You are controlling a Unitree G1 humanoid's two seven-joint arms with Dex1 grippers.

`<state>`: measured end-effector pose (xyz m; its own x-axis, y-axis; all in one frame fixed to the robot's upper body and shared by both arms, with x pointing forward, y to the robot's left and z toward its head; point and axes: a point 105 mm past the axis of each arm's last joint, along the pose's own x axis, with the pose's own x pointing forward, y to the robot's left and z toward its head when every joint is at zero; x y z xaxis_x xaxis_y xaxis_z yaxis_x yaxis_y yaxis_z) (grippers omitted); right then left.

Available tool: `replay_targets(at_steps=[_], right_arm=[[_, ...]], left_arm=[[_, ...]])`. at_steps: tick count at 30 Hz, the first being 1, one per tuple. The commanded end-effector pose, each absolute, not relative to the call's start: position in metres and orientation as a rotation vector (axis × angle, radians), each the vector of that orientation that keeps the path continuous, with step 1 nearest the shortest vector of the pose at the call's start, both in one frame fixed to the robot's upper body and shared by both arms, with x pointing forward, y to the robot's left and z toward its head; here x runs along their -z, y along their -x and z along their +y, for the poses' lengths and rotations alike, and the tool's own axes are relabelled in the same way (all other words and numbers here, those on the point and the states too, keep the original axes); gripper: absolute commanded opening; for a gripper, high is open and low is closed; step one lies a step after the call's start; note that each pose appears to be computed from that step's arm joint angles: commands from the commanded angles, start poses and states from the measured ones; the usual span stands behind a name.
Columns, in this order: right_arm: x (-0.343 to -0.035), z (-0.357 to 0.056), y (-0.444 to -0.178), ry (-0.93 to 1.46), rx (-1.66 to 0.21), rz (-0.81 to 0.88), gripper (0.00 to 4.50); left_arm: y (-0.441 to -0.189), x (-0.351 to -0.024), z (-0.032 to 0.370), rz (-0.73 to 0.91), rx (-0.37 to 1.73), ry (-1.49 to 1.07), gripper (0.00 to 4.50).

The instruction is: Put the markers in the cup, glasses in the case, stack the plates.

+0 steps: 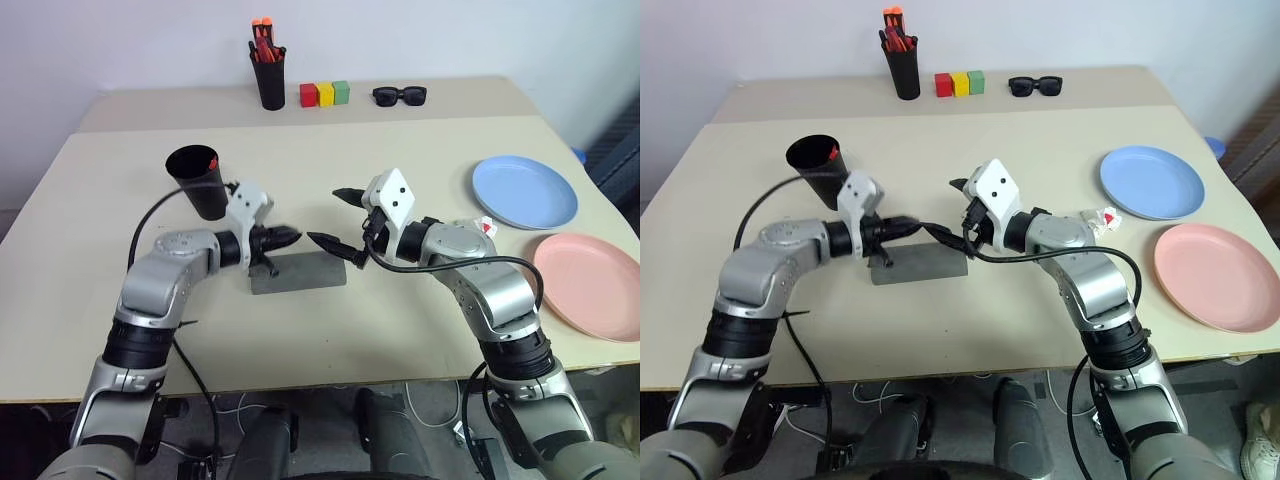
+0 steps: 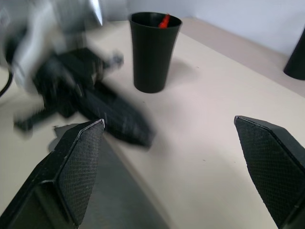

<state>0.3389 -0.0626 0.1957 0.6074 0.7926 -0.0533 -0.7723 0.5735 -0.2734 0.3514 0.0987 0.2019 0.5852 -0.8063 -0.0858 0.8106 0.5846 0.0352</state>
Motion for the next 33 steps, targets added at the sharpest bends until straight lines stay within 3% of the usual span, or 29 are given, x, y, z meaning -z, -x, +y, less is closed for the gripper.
replay_targets(at_steps=[1,4,9,18,29,32,33], right_arm=[[-0.218,-0.116,-0.355,0.285,-0.699,-0.102,4.50],[-0.214,-0.157,-0.358,0.279,-0.556,-0.036,4.50],[-0.207,-0.222,-0.336,0.205,-0.398,0.125,4.50],[-0.193,-0.306,-0.283,0.360,-0.047,0.377,4.50],[-0.123,-0.340,-0.254,0.329,0.117,0.633,4.50],[-0.111,-0.344,-0.249,0.288,0.135,0.683,3.68],[-0.108,-0.346,-0.248,0.285,0.138,0.696,3.17]], left_arm=[[-0.345,-0.227,0.110,-0.056,1.033,-0.056,2.83],[-0.339,-0.232,0.114,-0.091,1.123,-0.051,4.42],[-0.322,-0.237,0.114,-0.143,1.320,-0.032,4.42],[-0.318,-0.221,0.123,-0.130,1.466,-0.095,4.42],[-0.321,-0.216,0.118,-0.143,1.484,-0.118,4.42],[-0.322,-0.216,0.117,-0.144,1.479,-0.126,4.50],[-0.323,-0.216,0.117,-0.146,1.476,-0.127,4.50]])
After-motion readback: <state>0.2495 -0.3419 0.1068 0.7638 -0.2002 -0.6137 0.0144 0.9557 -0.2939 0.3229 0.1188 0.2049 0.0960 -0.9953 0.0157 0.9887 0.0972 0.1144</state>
